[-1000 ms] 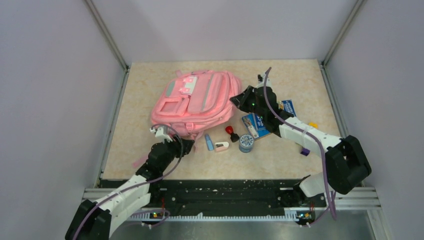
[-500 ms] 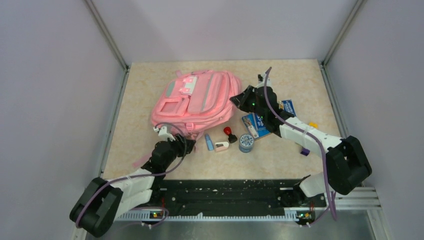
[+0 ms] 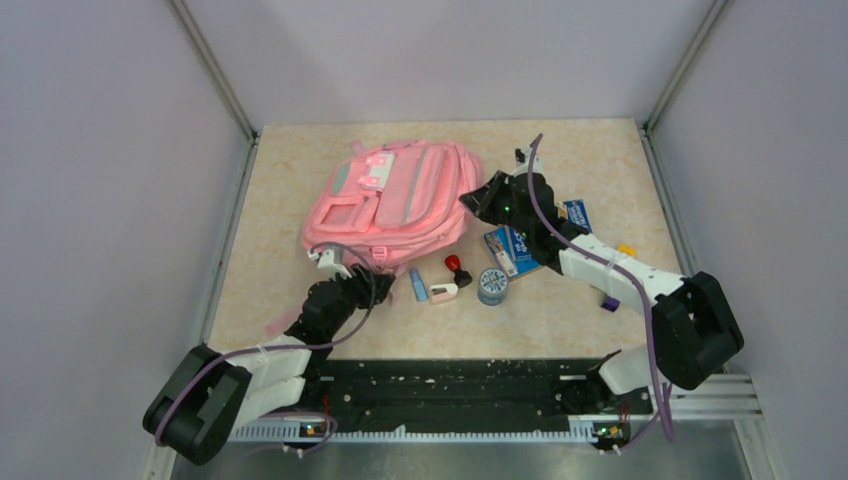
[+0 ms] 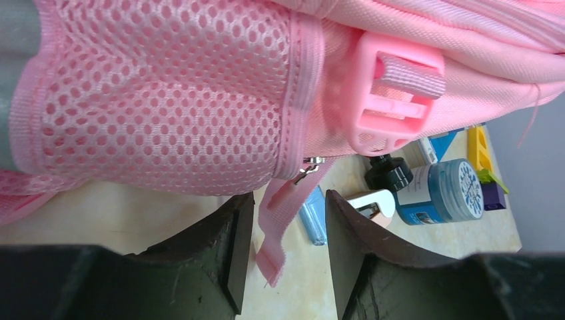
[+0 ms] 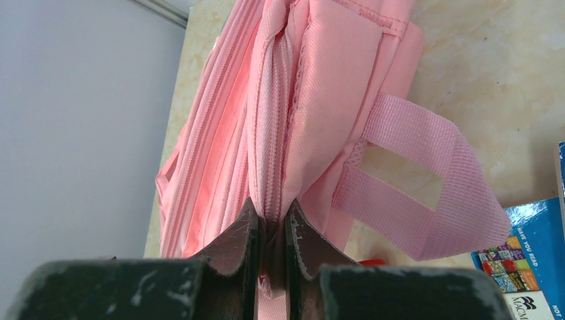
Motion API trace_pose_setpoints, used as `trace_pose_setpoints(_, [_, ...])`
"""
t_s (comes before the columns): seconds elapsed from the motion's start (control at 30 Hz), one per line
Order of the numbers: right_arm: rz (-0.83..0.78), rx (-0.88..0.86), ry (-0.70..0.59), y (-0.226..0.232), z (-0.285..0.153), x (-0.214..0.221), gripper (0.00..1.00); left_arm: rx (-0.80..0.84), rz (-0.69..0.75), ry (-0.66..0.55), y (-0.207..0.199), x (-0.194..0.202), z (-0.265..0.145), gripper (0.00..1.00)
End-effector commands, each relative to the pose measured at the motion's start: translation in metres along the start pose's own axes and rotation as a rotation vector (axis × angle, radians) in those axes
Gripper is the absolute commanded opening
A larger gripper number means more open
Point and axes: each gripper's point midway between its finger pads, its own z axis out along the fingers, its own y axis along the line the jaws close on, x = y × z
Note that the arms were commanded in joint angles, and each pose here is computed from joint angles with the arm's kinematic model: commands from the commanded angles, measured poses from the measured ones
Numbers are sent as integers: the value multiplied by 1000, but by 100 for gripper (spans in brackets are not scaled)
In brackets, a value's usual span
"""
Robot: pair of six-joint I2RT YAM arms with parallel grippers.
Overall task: Pack the student bag
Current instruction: Unzip the student bag at the center of the board.
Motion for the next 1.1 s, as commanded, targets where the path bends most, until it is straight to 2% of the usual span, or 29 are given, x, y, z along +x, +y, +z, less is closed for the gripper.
trace_pose_setpoints(0.0, [7, -264, -159, 85, -26, -63, 0, 84, 16, -54, -18, -14, 0, 49])
trace_pose_setpoints(0.1, [4, -266, -160, 85, -26, -63, 0, 101, 22, -49, -20, -13, 0, 48])
trace_pose_setpoints(0.17, [5, -265, -157, 85, -25, -62, 0, 116, 28, -51, -23, -13, 0, 44])
trace_pose_setpoints(0.4, [1, -264, -155, 83, -25, -60, 0, 117, 28, -52, -24, -13, -3, 10])
trace_pose_setpoints(0.5, [-1, -258, -155, 79, -24, -58, 0, 96, 20, -27, -14, -2, -11, 0])
trace_pose_setpoints(0.83, [-7, -183, -207, 50, -14, -33, 0, 82, 17, 41, -15, 6, -24, 0])
trace_pose_setpoints(1.07, [18, -154, -277, 45, -27, 7, 0, 99, -43, 35, -37, -13, -20, 0])
